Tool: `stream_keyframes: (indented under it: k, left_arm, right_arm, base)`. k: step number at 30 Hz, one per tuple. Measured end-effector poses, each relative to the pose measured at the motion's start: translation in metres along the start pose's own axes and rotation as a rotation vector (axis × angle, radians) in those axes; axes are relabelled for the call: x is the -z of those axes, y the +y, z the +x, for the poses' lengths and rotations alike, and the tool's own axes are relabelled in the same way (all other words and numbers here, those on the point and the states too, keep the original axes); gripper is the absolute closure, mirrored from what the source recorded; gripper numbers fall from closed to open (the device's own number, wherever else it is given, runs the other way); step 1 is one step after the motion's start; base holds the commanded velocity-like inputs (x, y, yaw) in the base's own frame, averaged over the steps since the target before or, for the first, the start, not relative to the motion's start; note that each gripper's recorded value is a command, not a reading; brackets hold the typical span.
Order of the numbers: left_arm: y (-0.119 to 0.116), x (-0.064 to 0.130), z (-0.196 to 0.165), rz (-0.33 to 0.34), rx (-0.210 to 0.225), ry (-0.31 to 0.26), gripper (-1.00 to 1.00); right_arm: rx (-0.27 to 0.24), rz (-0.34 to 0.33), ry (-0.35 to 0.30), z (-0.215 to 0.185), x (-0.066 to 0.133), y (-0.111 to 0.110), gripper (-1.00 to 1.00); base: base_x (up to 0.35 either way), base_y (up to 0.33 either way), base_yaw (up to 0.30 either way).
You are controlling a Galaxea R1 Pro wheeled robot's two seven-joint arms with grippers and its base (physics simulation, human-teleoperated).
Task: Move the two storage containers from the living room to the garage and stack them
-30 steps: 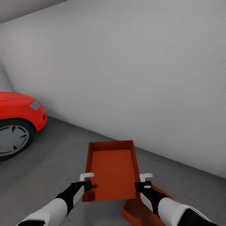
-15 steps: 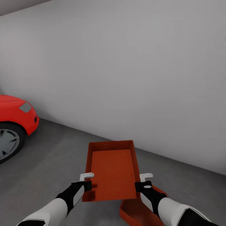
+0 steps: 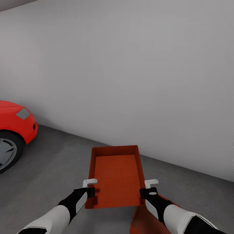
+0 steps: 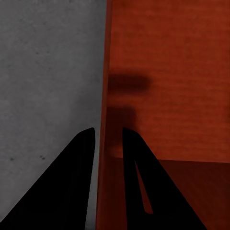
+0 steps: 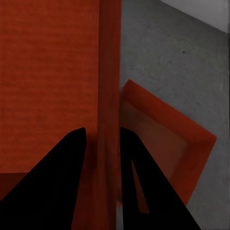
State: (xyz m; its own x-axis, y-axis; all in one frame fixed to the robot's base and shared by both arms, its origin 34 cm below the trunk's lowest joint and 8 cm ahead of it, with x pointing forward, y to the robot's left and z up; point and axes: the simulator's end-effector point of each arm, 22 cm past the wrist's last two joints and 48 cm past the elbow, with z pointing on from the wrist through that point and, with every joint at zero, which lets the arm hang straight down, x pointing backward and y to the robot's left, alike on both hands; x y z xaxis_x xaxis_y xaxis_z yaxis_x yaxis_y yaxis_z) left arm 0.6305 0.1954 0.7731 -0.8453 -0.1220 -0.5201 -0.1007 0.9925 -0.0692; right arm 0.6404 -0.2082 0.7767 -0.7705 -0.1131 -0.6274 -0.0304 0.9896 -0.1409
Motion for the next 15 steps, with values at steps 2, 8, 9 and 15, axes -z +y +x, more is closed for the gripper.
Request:
stream_keyframes:
  k: [2, 8, 9, 15]
  left_arm:
    - [0.0000, -0.0001, 0.0001, 0.000, 0.000, 0.000, 1.00]
    - [0.0000, -0.0002, 0.0001, 0.000, 0.001, 0.000, 1.00]
    - [0.0000, -0.0002, 0.0001, 0.000, 0.001, 0.000, 1.00]
    - [0.0000, -0.0002, 0.0001, 0.000, 0.001, 0.000, 1.00]
  right_arm:
    - [0.000, 0.000, 0.000, -0.0001, -0.0001, -0.0001, 1.00]
    - [0.000, 0.000, 0.000, -0.0002, -0.0002, -0.0002, 1.00]
    - [0.000, 0.000, 0.000, -0.0002, -0.0002, -0.0002, 1.00]
    - [0.000, 0.000, 0.000, -0.0002, -0.0002, -0.0002, 1.00]
  base:
    - [0.018, 0.016, -0.237]
    - [0.003, 0.003, -0.246]
    - [0.000, 0.000, -0.247]
    - [0.000, 0.000, -0.247]
